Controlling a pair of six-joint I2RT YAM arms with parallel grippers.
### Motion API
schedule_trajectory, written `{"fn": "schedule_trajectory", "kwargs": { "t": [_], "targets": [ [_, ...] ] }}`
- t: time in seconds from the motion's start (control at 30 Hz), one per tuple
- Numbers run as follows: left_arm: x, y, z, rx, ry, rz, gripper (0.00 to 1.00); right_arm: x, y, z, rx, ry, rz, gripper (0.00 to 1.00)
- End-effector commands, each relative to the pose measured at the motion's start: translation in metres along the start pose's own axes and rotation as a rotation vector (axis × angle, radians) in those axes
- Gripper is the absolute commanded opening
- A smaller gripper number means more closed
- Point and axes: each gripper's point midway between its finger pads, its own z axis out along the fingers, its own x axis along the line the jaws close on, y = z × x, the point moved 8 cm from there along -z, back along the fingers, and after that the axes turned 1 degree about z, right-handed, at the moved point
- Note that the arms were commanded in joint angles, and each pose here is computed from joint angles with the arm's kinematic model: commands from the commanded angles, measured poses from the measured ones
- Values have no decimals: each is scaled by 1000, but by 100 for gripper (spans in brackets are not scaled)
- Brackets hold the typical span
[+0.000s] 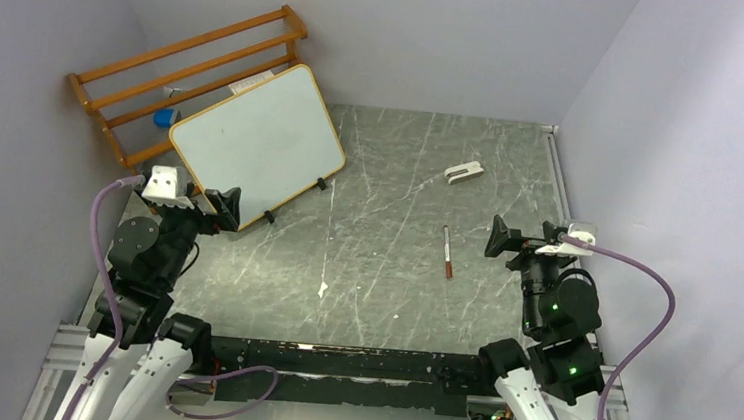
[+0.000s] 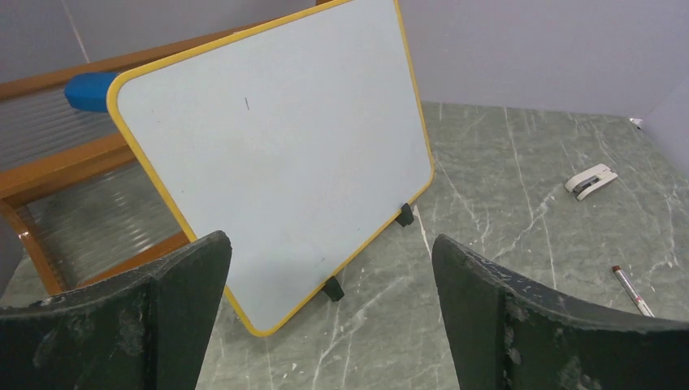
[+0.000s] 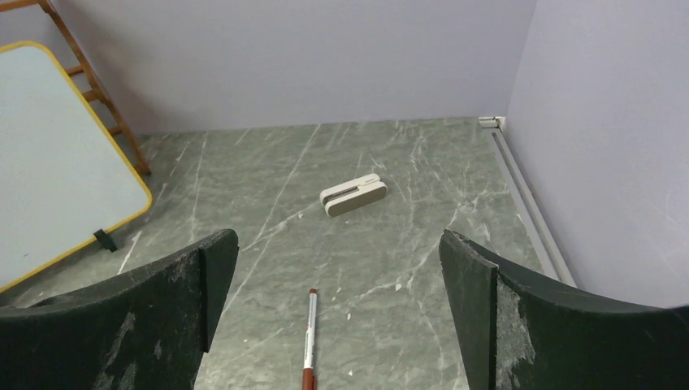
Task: Write a sentence on the whiteboard
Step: Move the whiteboard to the center of the board.
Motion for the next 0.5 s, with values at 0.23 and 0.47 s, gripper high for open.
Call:
{"fn": "schedule_trajectory", "kwargs": {
  "t": [0.23,0.47],
  "targets": [
    [-3,12,-2,-31,-22,-17,98,4,3,0,-6,37,7,100],
    [-7,5,8,51,-23,-58,98,10,5,5,36,66,23,100]
  ]
}}
